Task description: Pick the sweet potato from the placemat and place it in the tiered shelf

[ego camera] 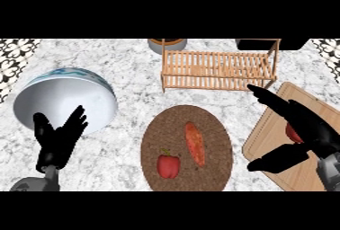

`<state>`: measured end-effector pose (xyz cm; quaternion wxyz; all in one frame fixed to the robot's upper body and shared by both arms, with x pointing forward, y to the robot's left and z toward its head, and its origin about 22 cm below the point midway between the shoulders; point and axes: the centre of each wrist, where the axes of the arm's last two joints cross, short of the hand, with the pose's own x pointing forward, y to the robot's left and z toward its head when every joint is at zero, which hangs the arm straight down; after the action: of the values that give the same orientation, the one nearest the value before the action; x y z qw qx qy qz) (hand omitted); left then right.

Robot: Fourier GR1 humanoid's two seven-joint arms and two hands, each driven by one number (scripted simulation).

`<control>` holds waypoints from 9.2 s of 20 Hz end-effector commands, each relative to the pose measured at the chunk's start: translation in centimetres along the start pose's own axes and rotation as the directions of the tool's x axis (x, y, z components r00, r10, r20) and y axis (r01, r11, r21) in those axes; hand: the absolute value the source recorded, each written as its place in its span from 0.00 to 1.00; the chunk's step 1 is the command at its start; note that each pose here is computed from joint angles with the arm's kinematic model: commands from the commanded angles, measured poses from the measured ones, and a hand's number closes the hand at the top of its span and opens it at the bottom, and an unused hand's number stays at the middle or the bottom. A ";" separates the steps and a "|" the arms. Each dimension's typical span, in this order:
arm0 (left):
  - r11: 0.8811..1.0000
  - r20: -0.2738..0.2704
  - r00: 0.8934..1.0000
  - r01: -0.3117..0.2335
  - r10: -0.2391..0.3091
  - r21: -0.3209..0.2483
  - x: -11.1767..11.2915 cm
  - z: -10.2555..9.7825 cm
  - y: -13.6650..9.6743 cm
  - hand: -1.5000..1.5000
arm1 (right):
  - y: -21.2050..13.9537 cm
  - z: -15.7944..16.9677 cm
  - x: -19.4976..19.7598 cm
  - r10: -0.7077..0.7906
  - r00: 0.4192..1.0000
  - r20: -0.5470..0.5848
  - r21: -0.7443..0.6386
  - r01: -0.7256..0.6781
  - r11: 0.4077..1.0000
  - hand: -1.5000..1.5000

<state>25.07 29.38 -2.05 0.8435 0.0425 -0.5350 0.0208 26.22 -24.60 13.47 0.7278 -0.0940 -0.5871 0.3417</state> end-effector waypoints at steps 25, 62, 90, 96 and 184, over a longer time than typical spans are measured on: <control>1.000 -0.021 1.000 -0.010 0.011 0.014 -0.2 -0.7 1.1 0.50 | 11.4 -6.2 5.6 0.287 0.889 -0.357 0.039 -0.293 0.955 0.00; 1.000 -0.006 1.000 0.006 -0.006 -0.015 0.6 -0.1 -0.7 0.50 | 20.8 -10.0 -2.3 0.479 0.836 -0.268 0.249 -0.420 0.873 1.00; 1.000 -0.010 1.000 0.001 -0.001 0.019 -1.4 0.0 1.1 0.50 | 16.8 -1.7 16.5 0.329 0.939 0.095 -0.389 -0.270 0.881 1.00; 1.000 -0.017 1.000 0.008 -0.008 0.001 -1.6 1.1 0.2 0.50 | 12.9 1.8 19.5 0.326 0.945 0.029 -0.535 -0.261 0.804 1.00; 1.000 -0.025 1.000 -0.009 0.009 0.014 -1.5 1.1 0.3 0.50 | -21.8 -5.8 15.4 -0.279 0.897 0.344 -0.850 0.423 0.313 0.00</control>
<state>24.75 29.65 -2.65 0.8481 0.0451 -0.5274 0.0227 42.71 -26.10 35.76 0.5839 -0.3095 -0.7370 -0.1417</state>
